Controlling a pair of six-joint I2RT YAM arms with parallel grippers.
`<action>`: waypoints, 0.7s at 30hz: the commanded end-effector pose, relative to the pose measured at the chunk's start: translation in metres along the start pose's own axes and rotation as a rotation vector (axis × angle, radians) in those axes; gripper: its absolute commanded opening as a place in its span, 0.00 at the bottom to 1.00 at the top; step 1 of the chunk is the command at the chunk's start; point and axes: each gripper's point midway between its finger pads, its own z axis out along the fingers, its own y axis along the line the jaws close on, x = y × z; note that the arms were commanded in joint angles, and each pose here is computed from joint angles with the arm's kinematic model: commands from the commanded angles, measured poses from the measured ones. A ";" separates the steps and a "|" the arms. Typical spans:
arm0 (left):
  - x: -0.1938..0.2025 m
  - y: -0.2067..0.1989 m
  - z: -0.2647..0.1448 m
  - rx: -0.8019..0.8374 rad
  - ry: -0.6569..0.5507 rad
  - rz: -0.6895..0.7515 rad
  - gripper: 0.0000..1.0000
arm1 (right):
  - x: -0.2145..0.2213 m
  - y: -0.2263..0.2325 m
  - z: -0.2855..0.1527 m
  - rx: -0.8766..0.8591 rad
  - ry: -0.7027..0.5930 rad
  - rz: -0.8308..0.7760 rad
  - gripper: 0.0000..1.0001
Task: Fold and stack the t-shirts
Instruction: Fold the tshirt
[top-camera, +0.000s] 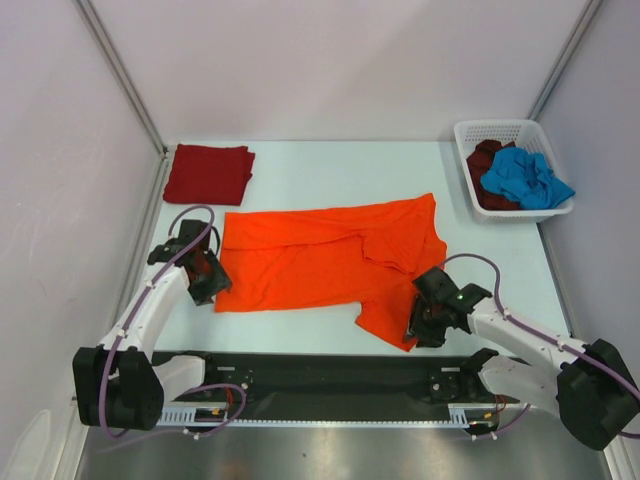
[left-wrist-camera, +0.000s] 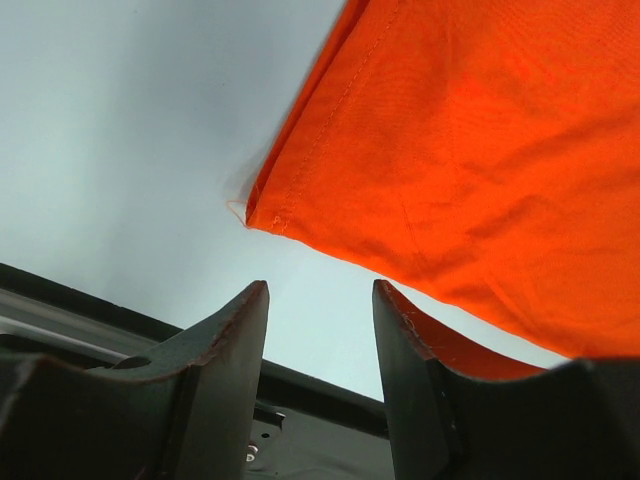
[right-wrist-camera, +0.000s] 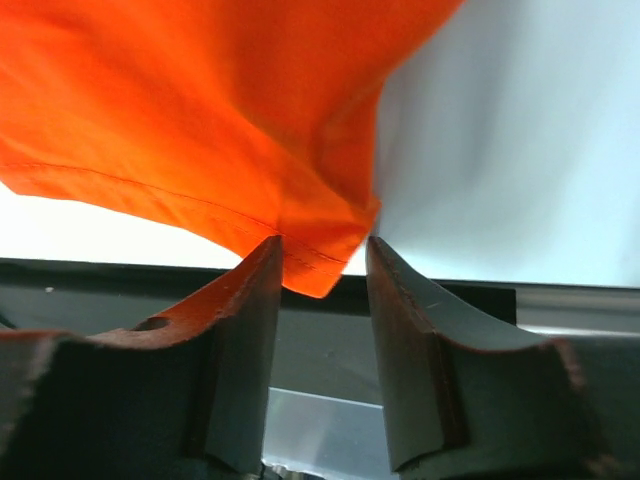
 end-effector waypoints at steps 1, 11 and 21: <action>-0.015 -0.009 -0.009 0.030 -0.056 -0.039 0.52 | 0.002 -0.005 -0.006 0.030 -0.001 -0.014 0.47; -0.015 -0.004 -0.008 0.006 -0.055 -0.041 0.52 | 0.016 -0.004 0.013 0.022 0.078 -0.027 0.41; 0.007 0.016 0.005 -0.096 0.009 -0.152 0.56 | -0.006 -0.002 -0.009 0.059 -0.003 -0.032 0.00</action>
